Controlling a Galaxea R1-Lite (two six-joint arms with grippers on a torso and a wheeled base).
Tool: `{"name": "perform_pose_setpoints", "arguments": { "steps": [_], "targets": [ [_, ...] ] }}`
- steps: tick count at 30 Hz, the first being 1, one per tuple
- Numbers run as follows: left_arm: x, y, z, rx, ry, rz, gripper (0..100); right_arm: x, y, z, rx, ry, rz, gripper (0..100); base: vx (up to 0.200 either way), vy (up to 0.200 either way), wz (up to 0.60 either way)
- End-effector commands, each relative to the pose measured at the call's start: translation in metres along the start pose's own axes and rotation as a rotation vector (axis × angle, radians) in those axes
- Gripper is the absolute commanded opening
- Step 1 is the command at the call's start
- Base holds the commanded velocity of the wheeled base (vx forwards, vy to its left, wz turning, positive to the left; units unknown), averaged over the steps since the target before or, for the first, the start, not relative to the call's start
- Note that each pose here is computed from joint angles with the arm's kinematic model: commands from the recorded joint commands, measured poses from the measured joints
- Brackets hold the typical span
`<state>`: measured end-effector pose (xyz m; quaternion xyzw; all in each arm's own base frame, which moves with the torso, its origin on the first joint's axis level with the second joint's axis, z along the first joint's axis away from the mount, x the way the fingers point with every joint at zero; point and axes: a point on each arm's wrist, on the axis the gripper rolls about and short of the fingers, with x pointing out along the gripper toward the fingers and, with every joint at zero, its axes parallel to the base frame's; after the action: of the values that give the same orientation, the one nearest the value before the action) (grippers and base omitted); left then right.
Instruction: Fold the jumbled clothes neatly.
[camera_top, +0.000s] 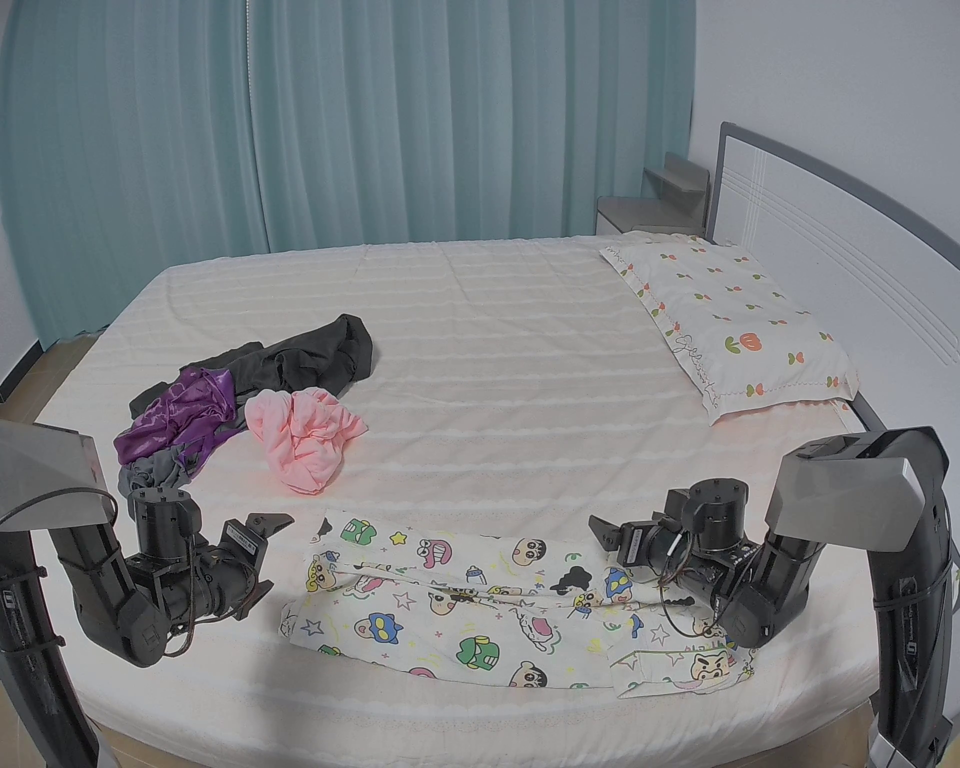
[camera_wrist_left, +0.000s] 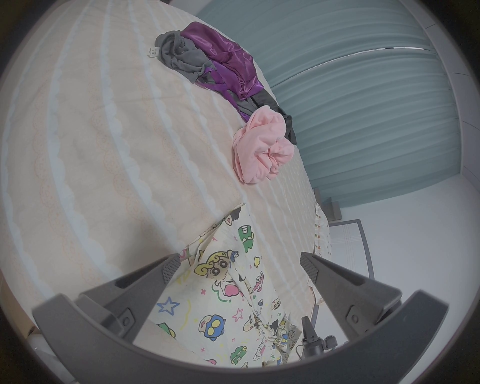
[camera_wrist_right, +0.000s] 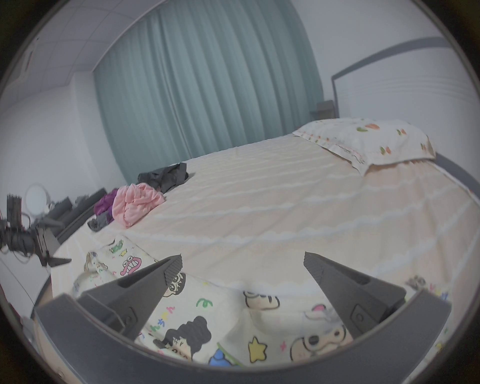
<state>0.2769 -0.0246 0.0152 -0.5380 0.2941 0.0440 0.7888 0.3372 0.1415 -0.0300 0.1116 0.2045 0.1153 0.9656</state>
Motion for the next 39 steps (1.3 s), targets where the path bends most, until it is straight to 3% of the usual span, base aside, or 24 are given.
{"name": "perform_pose_setpoints", "arguments": {
  "steps": [1, 9, 19, 23, 25, 28, 39],
  "targets": [
    [0.000, 0.000, 0.000, -0.001, 0.000, 0.000, 100, -0.032, -0.010, -0.010, 0.123, 0.007, 0.031, 100, 0.000, 0.000, 0.00],
    [-0.001, 0.001, -0.001, -0.002, 0.002, 0.004, 100, -0.045, -0.013, -0.013, 0.180, 0.043, 0.048, 100, 0.000, 0.000, 0.00],
    [-0.001, 0.001, -0.001, -0.002, 0.002, 0.004, 100, -0.040, -0.012, -0.011, 0.223, 0.062, 0.125, 100, 0.000, 0.000, 0.00],
    [-0.001, 0.001, -0.001, -0.001, 0.002, 0.003, 100, -0.032, -0.018, -0.013, 0.231, 0.057, 0.114, 100, 0.000, 0.000, 0.00],
    [-0.002, 0.000, -0.001, -0.001, 0.001, 0.002, 100, -0.025, -0.036, -0.024, 0.247, 0.081, 0.059, 100, 0.000, 0.000, 0.00],
    [-0.003, 0.000, -0.001, 0.002, 0.000, 0.001, 100, -0.025, -0.041, -0.026, 0.252, 0.084, 0.032, 100, 0.000, 0.000, 0.00],
    [-0.014, -0.021, -0.024, 0.110, 0.042, -0.067, 100, -0.079, -0.016, 0.037, 0.259, -0.146, -0.040, 100, 0.000, 0.000, 0.00]
  ]
}}
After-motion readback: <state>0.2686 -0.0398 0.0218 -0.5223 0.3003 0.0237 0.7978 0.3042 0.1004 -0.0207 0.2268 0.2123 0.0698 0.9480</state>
